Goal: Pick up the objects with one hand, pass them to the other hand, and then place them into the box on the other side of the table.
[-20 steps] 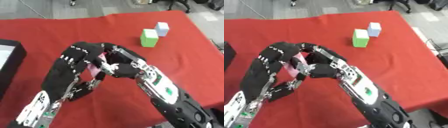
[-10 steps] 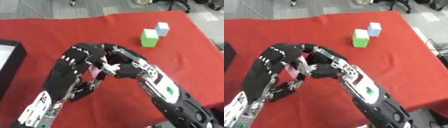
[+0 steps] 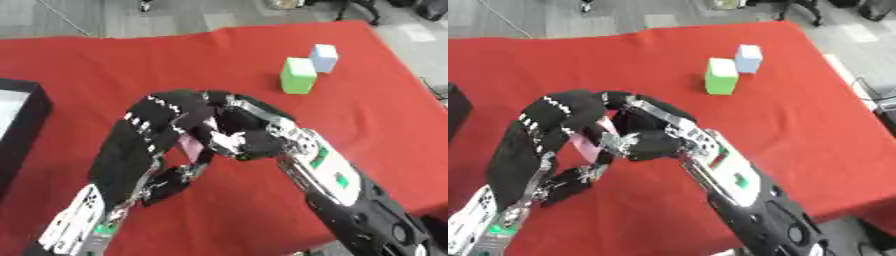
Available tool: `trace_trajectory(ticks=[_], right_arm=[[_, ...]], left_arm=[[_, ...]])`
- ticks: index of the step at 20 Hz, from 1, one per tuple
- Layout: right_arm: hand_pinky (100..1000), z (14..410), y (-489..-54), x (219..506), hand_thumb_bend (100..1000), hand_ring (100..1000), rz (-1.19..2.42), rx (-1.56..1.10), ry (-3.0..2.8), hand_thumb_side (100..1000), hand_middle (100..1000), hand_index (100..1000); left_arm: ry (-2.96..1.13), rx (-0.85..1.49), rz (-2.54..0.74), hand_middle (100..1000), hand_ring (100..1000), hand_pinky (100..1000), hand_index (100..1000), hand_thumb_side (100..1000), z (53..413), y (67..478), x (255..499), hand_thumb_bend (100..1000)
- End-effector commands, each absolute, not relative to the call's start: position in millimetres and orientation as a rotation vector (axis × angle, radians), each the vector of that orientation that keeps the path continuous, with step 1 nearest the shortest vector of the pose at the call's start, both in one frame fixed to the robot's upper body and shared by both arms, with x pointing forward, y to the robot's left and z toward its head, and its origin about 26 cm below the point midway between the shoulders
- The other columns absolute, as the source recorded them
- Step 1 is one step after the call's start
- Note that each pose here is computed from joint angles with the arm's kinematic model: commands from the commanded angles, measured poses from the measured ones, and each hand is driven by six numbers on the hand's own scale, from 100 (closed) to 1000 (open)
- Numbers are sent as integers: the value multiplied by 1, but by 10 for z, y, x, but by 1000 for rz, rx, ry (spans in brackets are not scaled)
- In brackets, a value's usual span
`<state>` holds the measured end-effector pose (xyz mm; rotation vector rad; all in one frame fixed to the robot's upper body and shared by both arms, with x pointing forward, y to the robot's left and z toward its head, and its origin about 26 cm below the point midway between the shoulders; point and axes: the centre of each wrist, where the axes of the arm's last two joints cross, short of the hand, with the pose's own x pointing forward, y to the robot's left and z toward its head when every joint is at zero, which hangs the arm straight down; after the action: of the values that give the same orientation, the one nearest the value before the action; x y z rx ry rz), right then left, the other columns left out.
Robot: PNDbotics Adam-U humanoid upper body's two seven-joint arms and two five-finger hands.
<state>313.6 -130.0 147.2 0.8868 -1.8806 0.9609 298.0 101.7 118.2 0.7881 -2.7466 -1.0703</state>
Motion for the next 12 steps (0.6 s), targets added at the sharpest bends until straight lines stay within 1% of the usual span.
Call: trace_trajectory(ticks=[1,2,6,8,12], right_arm=[[100,1570,-1250,3063,100,100,1018,979,-1915,432,100,100],[100,1573,-1252,3063,100,100,1020,990,-1918,444,100,100],[100,1582,-1268,3064,100,100,1016,1027,-1933,471,100,100],[100,1583,-1276,3067,100,100,1017,1043,-1937,477,100,101],[100,1584,-1280,3064,100,100,1049,1079,-1939,507,100,135]], left_arm=[[-2746,835,-994,515,517,603,667,100,1217,1123,3065,100],[-2758,830,-970,496,495,579,641,100,1224,1126,3065,100],[-2789,817,-885,471,472,547,601,128,1238,1146,3073,100],[-2798,817,-853,464,465,538,590,137,1242,1156,3078,100],[-2813,819,-812,459,460,531,583,148,1256,1170,3079,100]])
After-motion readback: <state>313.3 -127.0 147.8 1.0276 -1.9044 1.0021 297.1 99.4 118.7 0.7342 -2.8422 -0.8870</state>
